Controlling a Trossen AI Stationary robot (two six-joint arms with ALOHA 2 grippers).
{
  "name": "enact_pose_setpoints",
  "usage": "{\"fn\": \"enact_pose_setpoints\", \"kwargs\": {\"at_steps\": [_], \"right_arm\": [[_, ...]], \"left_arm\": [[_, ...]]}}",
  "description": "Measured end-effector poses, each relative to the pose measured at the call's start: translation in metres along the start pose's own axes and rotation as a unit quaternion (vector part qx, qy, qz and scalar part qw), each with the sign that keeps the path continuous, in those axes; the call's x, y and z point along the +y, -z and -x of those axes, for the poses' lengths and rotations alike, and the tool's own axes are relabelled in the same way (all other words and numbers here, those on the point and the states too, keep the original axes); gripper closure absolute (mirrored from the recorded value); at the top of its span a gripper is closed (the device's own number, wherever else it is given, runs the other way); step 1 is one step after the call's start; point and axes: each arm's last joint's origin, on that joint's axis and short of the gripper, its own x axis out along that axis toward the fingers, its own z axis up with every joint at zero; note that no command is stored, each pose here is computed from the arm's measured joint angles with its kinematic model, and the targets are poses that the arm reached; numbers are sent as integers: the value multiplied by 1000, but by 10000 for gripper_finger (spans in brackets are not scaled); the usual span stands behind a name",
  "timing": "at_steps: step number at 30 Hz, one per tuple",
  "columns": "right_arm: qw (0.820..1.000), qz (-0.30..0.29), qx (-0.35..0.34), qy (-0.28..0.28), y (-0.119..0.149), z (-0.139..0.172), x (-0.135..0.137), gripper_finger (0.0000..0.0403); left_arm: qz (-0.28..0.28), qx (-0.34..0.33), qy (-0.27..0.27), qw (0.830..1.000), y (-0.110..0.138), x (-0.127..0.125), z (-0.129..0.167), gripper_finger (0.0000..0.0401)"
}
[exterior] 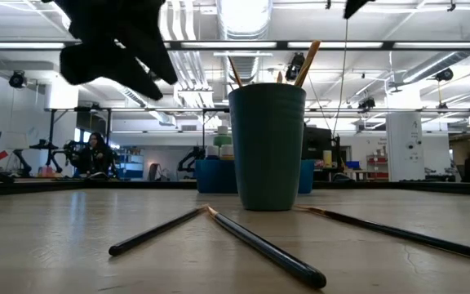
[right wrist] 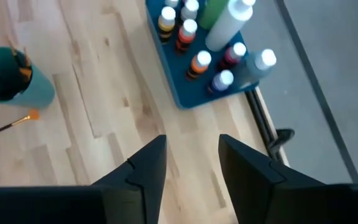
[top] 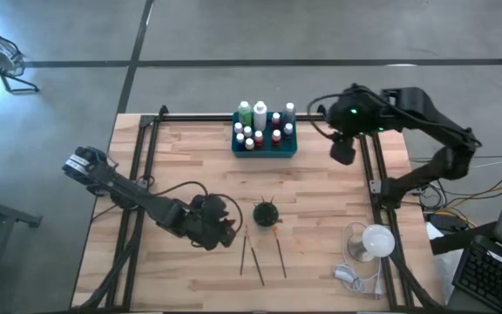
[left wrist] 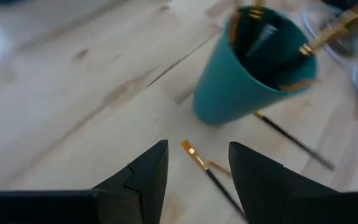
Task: Pick & Place Paint Supplies
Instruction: Adjust the green cup
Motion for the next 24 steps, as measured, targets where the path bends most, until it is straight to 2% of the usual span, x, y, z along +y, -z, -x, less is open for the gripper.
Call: {"fn": "enact_pose_setpoints", "kwargs": {"at_steps": [3, 8, 13, 18, 22, 24], "right_arm": [[1000, -3, 0, 10, 15, 5, -2, 264], [999, 0, 9, 32, 32, 3, -3, 256], [999, 11, 23, 40, 38, -3, -3, 241], [999, 13, 32, 40, 38, -8, -2, 231], [998, 14, 36, 39, 38, -13, -1, 227], [999, 17, 36, 19, 39, -17, 3, 229]], "left_arm": [[48, 2, -10, 999, 6, -3, -9, 227], [53, 12, -31, 998, 16, -12, -29, 227], [-17, 13, -30, 999, 18, -25, -41, 227], [-60, 14, -22, 998, 15, -37, -45, 227], [-88, -9, -23, 996, 16, -43, -40, 227], [-98, -21, -22, 995, 16, -45, -34, 227]]}}
